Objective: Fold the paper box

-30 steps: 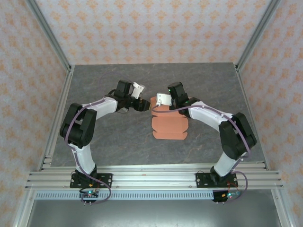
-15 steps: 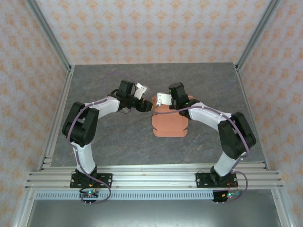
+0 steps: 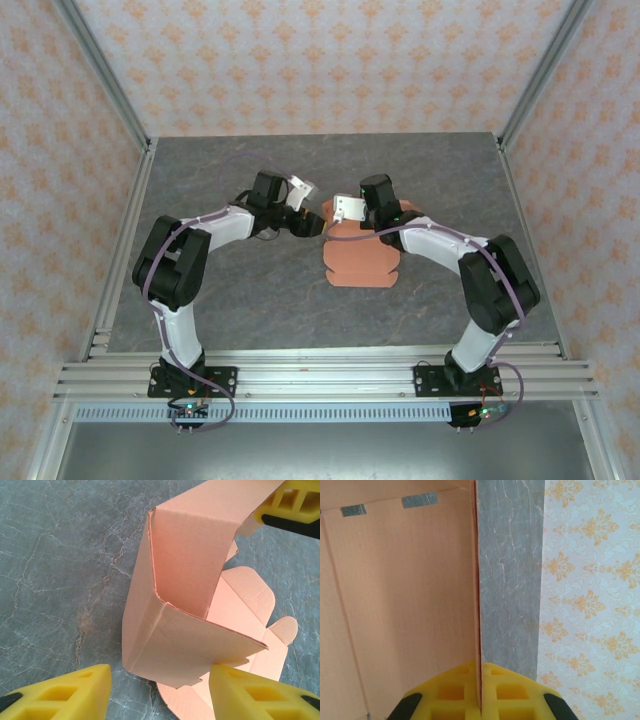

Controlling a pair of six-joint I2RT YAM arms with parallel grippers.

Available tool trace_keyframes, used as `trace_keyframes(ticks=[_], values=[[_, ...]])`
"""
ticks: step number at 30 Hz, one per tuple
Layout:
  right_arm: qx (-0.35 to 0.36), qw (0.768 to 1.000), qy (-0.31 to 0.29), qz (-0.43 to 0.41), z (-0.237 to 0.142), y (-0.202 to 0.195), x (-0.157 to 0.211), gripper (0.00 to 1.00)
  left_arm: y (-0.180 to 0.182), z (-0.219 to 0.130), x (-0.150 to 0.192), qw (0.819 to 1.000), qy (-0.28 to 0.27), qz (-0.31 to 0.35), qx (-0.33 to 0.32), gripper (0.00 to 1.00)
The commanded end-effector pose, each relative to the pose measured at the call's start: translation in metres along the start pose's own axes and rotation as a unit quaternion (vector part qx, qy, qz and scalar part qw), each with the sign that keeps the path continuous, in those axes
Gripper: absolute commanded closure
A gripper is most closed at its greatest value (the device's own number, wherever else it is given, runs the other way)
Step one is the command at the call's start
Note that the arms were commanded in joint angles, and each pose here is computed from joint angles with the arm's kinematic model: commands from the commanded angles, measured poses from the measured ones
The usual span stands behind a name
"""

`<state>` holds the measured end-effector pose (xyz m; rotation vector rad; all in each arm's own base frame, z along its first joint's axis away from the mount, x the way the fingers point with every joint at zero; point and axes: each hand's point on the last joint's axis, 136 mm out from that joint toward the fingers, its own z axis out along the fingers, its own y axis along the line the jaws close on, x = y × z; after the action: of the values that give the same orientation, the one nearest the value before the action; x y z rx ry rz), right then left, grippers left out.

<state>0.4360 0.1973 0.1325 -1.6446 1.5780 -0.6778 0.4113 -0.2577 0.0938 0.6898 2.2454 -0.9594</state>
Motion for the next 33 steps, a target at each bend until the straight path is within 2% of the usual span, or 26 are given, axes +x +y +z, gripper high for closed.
trace_keyframes(ticks=[1, 19, 33], values=[[0.010, 1.000, -0.009, -0.010, 0.005, 0.001, -0.002, 0.98, 0.000, 0.010, 0.002, 1.000, -0.004, 0.003, 0.011, 0.48], [0.034, 0.998, -0.029, -0.052, 0.018, 0.008, 0.002, 0.97, 0.001, 0.018, -0.005, 0.999, -0.004, 0.024, 0.021, 0.47], [0.048, 0.997, -0.035, -0.052, 0.022, 0.003, 0.002, 0.98, -0.001, 0.022, -0.010, 0.999, -0.012, 0.030, 0.037, 0.48]])
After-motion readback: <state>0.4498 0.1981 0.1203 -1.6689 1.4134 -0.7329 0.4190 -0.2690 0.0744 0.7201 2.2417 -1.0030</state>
